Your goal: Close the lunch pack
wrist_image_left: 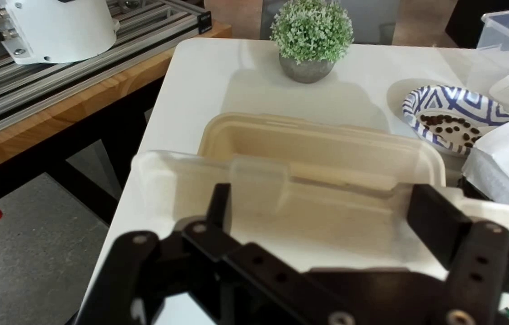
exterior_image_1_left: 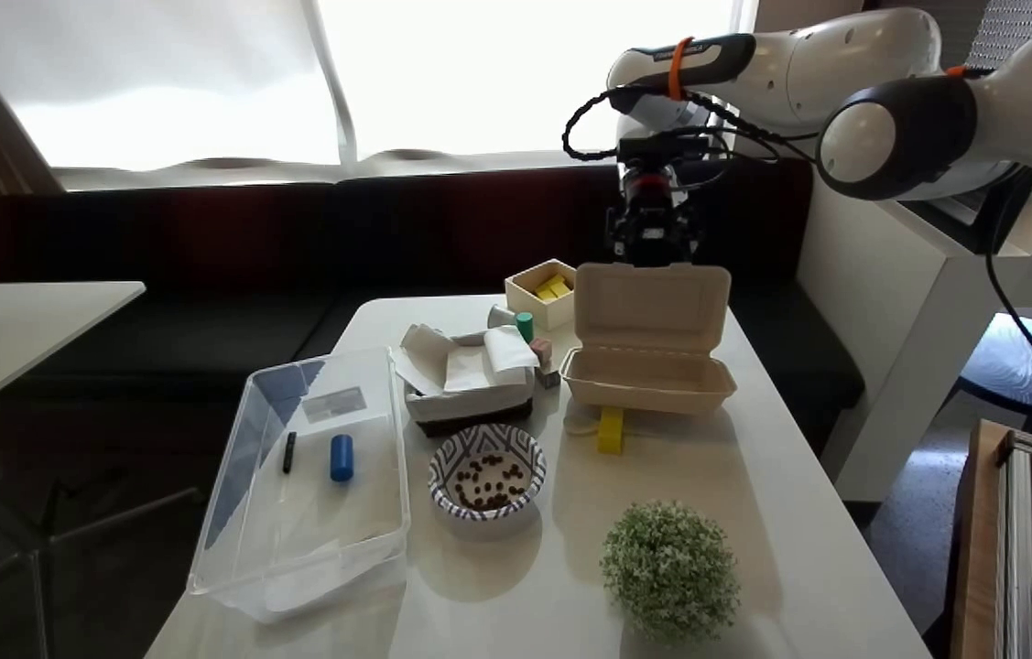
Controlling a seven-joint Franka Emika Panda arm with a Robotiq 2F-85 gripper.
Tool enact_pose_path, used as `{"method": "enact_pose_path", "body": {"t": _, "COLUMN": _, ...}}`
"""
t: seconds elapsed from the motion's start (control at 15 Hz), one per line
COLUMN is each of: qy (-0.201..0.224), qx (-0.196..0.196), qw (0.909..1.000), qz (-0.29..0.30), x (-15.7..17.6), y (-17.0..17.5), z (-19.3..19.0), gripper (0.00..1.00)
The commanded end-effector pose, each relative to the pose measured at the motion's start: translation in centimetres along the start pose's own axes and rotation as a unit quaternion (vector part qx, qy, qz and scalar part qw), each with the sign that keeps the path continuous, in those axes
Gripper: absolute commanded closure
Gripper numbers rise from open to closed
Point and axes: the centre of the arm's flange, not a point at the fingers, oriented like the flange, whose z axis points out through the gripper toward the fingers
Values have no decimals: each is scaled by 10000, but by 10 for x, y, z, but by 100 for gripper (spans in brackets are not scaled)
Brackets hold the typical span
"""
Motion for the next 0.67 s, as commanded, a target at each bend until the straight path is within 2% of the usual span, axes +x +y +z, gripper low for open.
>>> {"method": "enact_pose_path", "body": {"t": 0.0, "qy": -49, "qx": 17, "qw": 10000, "qz": -31, "x": 3, "y": 0, "z": 0, "gripper": 0}}
{"method": "enact_pose_path", "body": {"t": 0.33, "qy": -506, "qx": -246, "qw": 9979, "qz": -321, "x": 12, "y": -11, "z": 36, "gripper": 0}}
{"method": "enact_pose_path", "body": {"t": 0.6, "qy": -823, "qx": -374, "qw": 9937, "qz": -661, "x": 7, "y": -21, "z": 58, "gripper": 0}}
